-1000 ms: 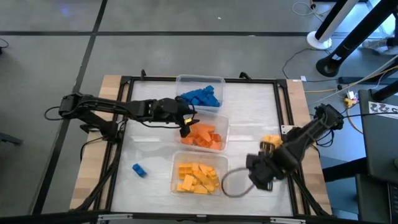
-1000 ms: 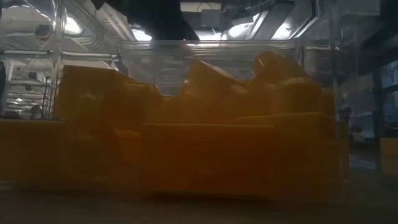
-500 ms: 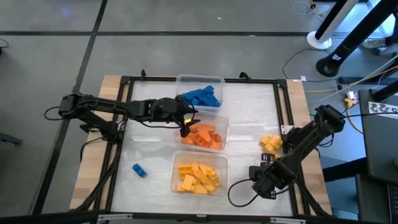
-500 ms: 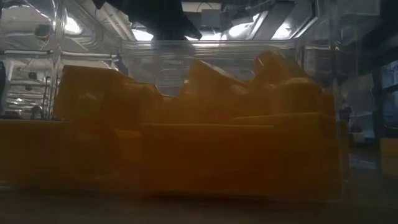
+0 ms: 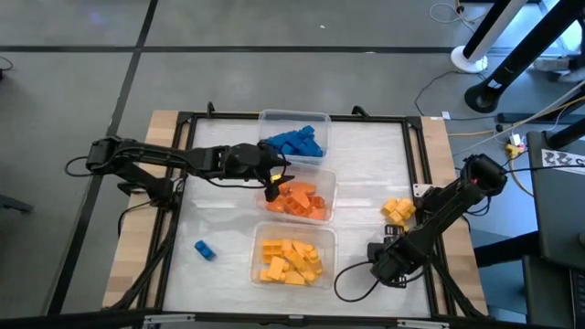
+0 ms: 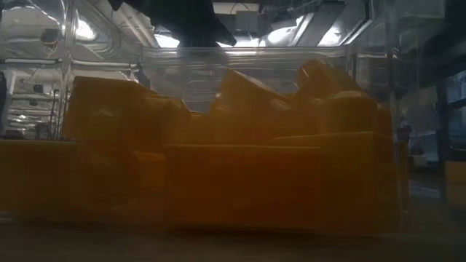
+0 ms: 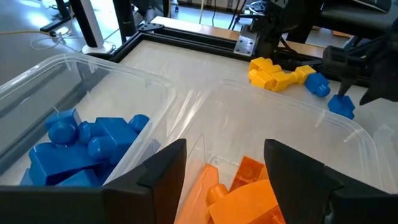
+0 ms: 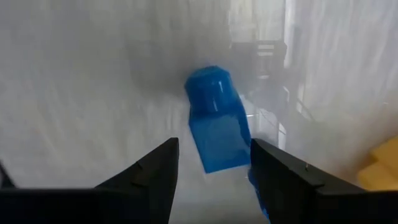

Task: Sort blocks
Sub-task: Put the blue game piece into the top transparent bin

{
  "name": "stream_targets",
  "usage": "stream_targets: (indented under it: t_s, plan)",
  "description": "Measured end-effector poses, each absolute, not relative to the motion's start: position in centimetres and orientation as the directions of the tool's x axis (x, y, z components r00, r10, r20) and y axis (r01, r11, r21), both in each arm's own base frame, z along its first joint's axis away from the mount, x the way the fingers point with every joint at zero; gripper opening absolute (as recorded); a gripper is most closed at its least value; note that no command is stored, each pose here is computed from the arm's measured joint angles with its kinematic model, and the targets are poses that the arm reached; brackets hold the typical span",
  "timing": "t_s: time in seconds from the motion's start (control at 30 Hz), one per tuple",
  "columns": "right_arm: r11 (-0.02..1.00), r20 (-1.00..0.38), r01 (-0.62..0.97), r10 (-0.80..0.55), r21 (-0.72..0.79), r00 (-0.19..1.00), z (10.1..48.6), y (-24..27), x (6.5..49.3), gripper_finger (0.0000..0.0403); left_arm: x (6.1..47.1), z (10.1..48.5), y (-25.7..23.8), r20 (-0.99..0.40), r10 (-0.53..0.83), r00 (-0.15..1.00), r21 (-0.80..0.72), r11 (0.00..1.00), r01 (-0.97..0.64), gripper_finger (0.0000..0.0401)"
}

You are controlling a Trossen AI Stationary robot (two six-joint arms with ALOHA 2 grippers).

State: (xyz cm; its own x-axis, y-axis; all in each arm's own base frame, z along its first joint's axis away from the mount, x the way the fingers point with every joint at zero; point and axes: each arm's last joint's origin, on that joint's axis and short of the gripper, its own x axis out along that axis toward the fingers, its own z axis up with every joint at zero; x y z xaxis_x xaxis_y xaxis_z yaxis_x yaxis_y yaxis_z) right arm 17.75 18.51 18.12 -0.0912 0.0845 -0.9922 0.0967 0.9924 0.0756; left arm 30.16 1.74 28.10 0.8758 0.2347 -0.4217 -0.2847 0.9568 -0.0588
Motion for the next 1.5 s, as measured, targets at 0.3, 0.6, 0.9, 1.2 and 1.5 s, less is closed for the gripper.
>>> stream_targets:
  t_s: [0.3,0.6,0.9,1.2,1.5]
  plan:
    - [0.991,-0.992,0.096,0.099,0.091,-0.077,16.1,18.0,17.3,0.0200,30.2,28.1,1.7,-0.422,0.234,0.876,-0.059,0.957,-0.284,0.0205]
    - [0.980,-0.990,0.155,0.133,0.125,-0.041,15.3,18.0,17.4,0.0134,29.0,29.8,1.7,-0.370,0.235,0.899,-0.061,0.959,-0.276,0.0205]
    - [0.973,-0.976,0.141,0.160,0.181,0.148,19.8,17.8,20.7,0.0134,24.7,34.3,1.5,-0.216,0.237,0.947,-0.101,0.960,-0.263,0.0205]
    - [0.995,-0.893,0.092,-0.011,0.035,0.449,30.9,13.2,24.2,0.0147,20.6,36.0,1.1,-0.221,0.226,0.949,-0.152,0.953,-0.263,0.0205]
    - [0.922,-0.629,0.163,-0.361,-0.351,0.689,37.0,5.1,28.8,0.0145,19.0,34.7,0.7,-0.382,0.204,0.901,-0.193,0.936,-0.294,0.0205]
